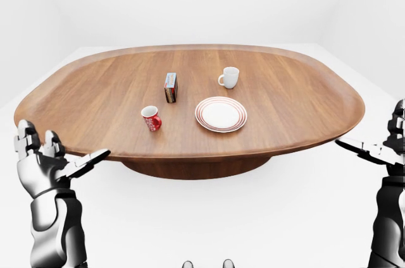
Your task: Pick up the red mug and put it on the plate
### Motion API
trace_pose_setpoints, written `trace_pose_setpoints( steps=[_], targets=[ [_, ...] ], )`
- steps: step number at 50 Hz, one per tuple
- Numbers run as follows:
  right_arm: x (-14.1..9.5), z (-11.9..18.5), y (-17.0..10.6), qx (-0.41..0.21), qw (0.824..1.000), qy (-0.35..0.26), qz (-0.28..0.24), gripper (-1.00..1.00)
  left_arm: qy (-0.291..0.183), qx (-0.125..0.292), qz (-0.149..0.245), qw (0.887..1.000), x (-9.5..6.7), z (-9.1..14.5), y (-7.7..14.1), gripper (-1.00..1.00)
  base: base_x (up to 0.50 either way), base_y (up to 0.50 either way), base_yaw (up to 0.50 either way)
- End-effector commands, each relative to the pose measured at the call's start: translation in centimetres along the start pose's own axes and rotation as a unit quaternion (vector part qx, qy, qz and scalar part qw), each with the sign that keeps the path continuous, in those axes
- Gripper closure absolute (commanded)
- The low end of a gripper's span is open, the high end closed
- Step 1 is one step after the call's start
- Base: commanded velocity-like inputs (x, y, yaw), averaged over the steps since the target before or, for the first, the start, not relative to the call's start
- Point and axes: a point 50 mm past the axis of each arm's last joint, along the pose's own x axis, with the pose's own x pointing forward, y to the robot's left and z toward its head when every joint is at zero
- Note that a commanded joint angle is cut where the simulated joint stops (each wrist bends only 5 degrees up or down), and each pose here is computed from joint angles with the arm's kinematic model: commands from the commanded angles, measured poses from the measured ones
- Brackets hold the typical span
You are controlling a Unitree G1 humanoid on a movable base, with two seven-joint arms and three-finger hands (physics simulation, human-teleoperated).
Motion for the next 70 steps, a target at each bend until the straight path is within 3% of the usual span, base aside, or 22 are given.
trace_pose_setpoints(
  steps=[1, 14, 19, 70],
  targets=[
    [0.1, 0.9, -2.7, -0.004, 0.999, -0.011, -0.039, -1.0, -0.013, -0.021, 0.075, 0.997, 0.1, 1.0, 3.0, -1.0, 0.0, 0.0, 0.0],
    [0.1, -0.7, -2.4, -0.014, 0.999, 0.021, -0.034, -1.0, -0.007, -0.017, 0.08, 0.997, 0.0, 0.7, 3.0, -1.0, 0.0, 0.0, 0.0],
    [0.1, 1.1, -2.1, -0.013, 0.999, -0.014, -0.03, -1.0, -0.01, -0.014, 0.083, 0.996, 0.0, 0.8, 3.2, -1.0, 0.25, 0.0, 0.0],
    [0.0, 0.5, -1.9, -0.018, 1.0, -0.004, -0.019, -1.0, -0.013, -0.012, 0.08, 0.997, -0.1, 0.8, 3.0, -1.0, 0.33, 0.0, 0.0]
  ],
)
